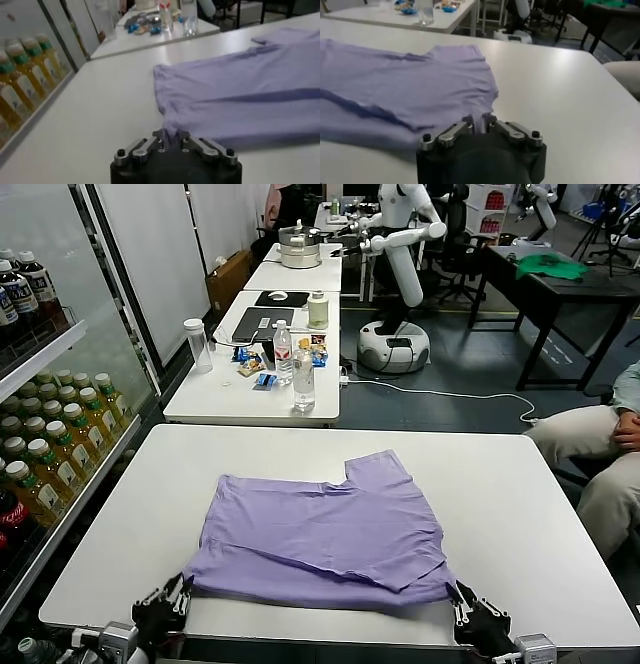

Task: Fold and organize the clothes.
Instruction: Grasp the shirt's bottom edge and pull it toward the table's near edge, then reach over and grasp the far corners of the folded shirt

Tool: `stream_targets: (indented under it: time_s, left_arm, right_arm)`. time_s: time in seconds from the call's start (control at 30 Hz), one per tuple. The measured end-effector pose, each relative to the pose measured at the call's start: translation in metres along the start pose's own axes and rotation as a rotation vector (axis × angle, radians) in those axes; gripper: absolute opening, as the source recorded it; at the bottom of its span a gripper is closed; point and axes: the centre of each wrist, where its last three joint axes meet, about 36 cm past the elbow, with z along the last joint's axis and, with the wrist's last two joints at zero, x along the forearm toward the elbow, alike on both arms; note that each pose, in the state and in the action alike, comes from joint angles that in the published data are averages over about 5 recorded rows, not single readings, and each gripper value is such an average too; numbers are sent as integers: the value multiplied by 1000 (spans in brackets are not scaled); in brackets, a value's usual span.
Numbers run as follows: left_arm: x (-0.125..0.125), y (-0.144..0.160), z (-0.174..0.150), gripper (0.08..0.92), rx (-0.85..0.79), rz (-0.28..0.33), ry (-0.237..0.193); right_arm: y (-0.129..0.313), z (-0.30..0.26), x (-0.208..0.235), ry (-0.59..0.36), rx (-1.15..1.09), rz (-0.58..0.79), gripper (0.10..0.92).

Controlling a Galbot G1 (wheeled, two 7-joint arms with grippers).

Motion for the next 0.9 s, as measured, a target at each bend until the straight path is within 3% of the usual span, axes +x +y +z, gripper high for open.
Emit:
stream_targets:
  time_s: [0.2,0.4,0.7,0.9]
  left_arm:
    - [-8,8,-22,608,-7,10,-75]
    - [-44,19,-36,772,-7,30,-112]
    - [-120,43,-50,823,-5,62,-132]
    - [-168,56,-52,823,4,83,-114]
  right_arm:
    - [-8,-21,-38,-75,-8,10,660]
    - [-12,-43,-106,-123,-35,-3,804]
    - [-10,-75,-218,-116,-61,-2,823]
    - [-4,-95,-285,-97,-63,28,823]
